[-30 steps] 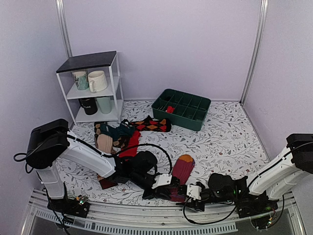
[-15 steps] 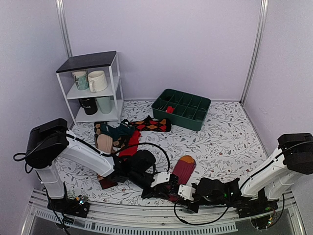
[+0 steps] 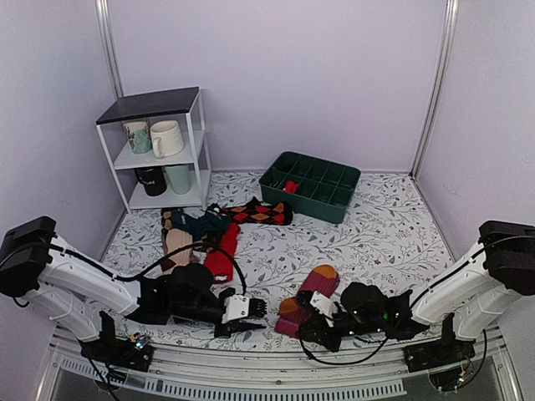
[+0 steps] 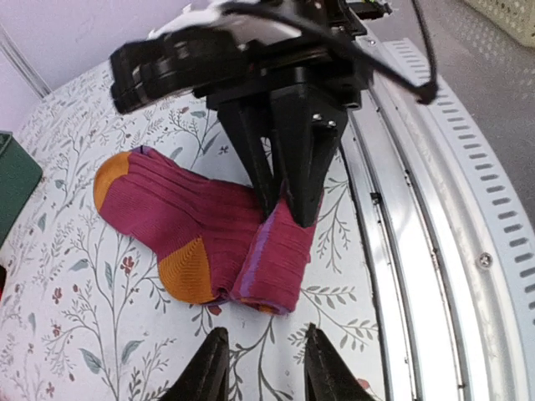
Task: Roll the socks
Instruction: Roll a pair of socks at the center of the board.
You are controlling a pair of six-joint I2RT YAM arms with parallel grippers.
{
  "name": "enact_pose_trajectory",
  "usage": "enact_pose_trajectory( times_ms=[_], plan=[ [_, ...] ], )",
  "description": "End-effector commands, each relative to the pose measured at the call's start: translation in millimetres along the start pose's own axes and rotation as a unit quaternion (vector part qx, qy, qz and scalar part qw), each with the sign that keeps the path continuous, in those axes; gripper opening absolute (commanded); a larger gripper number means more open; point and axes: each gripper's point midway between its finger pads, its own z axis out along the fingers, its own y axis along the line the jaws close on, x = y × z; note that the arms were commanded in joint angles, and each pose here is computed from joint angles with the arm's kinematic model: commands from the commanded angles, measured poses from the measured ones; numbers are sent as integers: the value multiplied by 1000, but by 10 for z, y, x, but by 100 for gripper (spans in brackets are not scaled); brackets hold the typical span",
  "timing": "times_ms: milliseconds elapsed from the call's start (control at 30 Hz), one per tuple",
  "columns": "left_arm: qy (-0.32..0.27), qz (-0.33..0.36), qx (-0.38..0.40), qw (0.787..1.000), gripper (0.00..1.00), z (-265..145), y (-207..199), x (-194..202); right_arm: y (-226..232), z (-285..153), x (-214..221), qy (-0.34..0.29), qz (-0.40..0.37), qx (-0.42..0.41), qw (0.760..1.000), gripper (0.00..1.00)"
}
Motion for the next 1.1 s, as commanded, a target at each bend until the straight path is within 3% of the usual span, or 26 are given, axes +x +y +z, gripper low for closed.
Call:
enact_pose_trajectory(
  times_ms=[0, 300, 567, 767, 933, 1067],
  plan=[
    [-37, 79, -42, 995, 32, 0, 37, -187, -159, -92, 497, 105, 125, -34, 986, 13],
    [-20, 172, -54, 983, 38, 343, 79, -166, -74, -74, 744, 201, 236, -105, 945, 12],
    [11, 175, -21, 984, 46, 554, -45, 56, -72, -59, 787, 215, 249, -112, 938, 12],
    [32, 169, 5, 985, 46, 626, -137, 174, -81, -63, 821, 219, 253, -117, 935, 12],
    [47, 163, 18, 985, 40, 689, -172, 252, -84, -66, 840, 222, 257, -119, 933, 12],
    [47, 155, 37, 986, 21, 718, -217, 237, -95, -57, 853, 223, 259, -118, 932, 12]
  ],
)
